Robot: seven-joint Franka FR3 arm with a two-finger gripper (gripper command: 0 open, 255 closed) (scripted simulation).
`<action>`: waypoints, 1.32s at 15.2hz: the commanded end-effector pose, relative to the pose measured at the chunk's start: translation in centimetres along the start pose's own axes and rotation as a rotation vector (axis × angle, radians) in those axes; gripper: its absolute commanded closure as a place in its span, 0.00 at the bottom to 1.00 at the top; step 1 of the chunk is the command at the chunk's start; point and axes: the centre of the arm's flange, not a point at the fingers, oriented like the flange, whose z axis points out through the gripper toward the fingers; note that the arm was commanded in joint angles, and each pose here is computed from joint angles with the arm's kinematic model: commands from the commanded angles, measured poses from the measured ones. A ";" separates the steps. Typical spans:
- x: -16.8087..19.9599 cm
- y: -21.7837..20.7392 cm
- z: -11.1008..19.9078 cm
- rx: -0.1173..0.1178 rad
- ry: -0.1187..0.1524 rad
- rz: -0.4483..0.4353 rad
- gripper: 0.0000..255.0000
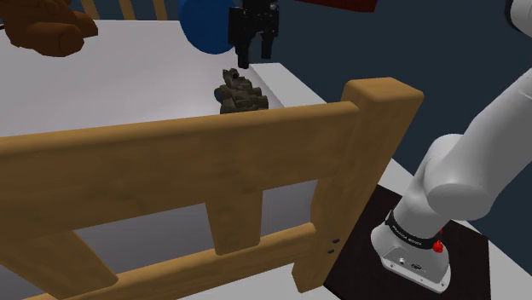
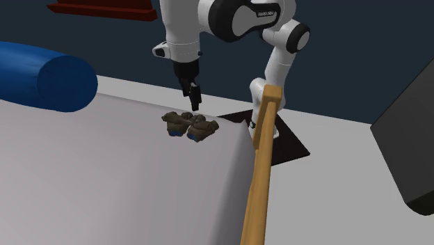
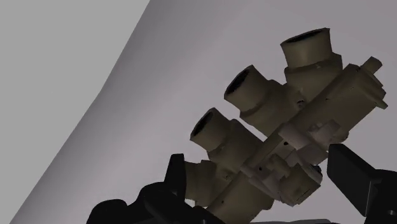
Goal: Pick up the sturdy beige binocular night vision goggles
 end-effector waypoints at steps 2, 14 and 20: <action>2.8 -3.2 -1.7 -0.021 -0.009 -0.010 0.00; 3.3 -3.9 1.8 -0.027 -0.011 -0.012 1.00; 3.4 -3.9 1.8 -0.027 -0.011 -0.012 1.00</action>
